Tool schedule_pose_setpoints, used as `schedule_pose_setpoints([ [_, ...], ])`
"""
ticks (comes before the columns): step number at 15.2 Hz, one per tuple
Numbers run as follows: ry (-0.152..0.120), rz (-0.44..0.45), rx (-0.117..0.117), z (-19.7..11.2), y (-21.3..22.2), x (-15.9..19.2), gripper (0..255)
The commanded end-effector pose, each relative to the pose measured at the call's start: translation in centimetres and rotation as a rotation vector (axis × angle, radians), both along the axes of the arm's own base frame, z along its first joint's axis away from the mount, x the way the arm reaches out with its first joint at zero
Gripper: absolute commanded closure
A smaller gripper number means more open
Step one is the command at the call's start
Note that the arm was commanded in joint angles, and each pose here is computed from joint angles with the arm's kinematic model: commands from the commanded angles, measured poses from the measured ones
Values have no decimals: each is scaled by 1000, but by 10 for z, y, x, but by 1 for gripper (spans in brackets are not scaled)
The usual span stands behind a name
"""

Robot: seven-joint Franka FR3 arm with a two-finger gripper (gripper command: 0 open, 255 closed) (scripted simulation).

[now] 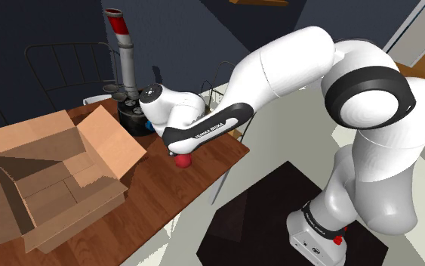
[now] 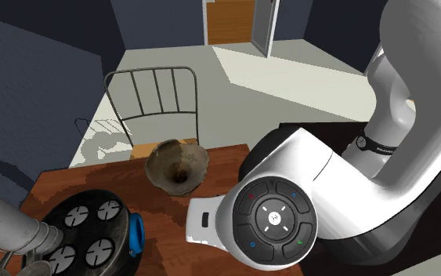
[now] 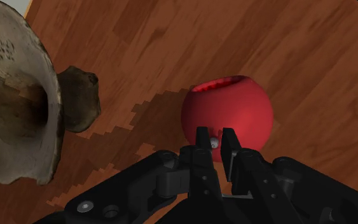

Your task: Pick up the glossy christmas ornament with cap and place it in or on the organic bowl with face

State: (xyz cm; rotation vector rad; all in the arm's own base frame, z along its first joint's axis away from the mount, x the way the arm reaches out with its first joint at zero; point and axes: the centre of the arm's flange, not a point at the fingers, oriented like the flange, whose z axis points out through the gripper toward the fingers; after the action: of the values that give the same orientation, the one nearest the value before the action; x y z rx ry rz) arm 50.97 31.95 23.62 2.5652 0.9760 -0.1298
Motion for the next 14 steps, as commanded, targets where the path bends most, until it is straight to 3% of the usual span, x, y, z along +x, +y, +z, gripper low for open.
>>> schedule_pose_setpoints([
  [1,0,0,0,0,0,0,255],
  [14,0,0,0,63,0,0,255],
])
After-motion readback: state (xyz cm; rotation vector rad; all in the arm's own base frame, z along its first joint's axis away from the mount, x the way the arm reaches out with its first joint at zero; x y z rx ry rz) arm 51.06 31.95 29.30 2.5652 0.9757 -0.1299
